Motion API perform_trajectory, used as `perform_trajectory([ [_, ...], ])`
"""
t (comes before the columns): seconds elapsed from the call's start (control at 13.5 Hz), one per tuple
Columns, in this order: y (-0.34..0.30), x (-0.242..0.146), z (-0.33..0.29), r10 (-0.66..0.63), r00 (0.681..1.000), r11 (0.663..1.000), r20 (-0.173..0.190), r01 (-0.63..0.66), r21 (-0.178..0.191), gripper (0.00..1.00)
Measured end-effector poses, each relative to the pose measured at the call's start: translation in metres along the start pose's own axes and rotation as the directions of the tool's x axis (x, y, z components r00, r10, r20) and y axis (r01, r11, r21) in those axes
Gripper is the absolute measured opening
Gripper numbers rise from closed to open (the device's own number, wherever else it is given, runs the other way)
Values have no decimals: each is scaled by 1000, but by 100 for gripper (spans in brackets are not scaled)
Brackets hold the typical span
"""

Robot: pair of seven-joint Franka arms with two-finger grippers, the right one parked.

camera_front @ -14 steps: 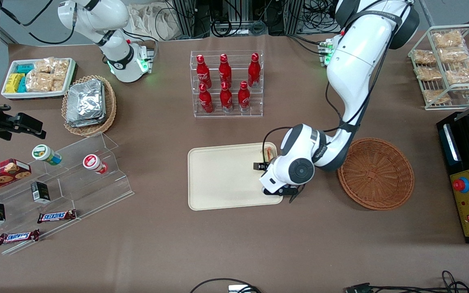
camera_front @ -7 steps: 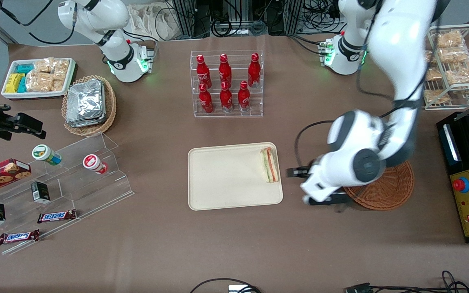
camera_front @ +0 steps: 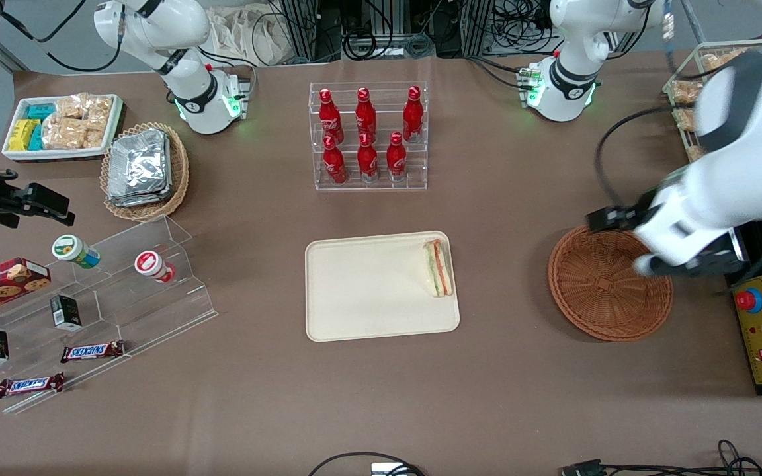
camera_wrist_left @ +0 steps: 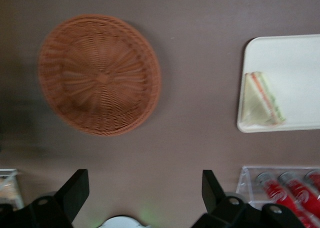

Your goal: Place sandwich from basket to tray

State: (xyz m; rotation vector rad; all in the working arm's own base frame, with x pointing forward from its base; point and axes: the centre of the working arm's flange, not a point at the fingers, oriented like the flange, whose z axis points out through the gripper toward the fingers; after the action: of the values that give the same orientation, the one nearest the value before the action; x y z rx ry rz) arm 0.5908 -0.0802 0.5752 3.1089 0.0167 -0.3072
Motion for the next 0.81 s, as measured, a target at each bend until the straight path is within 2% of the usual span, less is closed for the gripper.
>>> perform_trajectory([
  [0.22, -50, -17, -8, -15, 1000, 1000, -3, 15, 4, 100],
  [0.81, -55, -28, 23, -22, 997, 1000, 70, 21, 14, 100],
])
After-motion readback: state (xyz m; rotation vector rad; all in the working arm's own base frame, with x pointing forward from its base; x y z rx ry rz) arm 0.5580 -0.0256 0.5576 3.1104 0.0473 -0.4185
